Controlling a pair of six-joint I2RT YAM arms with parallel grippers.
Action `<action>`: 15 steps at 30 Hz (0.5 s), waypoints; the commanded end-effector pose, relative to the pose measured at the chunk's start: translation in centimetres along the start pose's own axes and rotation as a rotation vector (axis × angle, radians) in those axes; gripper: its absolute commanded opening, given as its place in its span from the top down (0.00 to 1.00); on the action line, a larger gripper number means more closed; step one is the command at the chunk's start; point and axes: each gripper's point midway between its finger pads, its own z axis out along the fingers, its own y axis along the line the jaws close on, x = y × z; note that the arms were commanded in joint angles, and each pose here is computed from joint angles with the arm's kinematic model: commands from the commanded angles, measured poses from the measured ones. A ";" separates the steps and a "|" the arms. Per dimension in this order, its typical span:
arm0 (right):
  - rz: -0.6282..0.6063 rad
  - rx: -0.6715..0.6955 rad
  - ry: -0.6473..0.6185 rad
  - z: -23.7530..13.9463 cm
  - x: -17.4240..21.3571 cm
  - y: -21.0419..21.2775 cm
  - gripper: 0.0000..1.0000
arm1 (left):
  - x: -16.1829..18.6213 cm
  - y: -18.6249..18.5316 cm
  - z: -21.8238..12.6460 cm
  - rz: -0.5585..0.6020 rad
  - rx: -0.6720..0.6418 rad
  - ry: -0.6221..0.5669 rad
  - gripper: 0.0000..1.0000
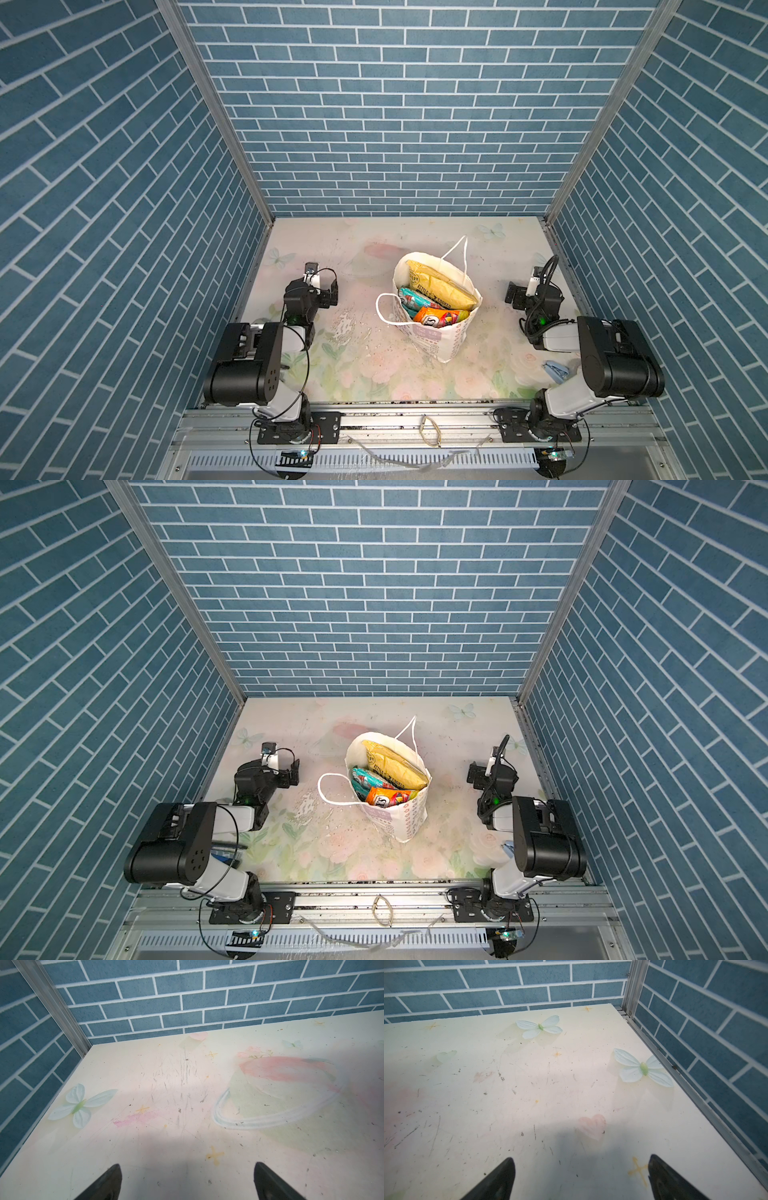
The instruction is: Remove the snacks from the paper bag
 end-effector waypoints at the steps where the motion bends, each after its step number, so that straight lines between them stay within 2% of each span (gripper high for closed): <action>1: -0.019 -0.008 -0.035 0.1 -1.4 0.1 0.01 | 0.1 0.2 0.1 0.005 -0.005 0.006 0.00; 15: -0.018 -0.007 -0.035 0.1 -1.4 0.1 0.01 | 0.1 0.1 0.0 0.004 -0.003 0.006 0.00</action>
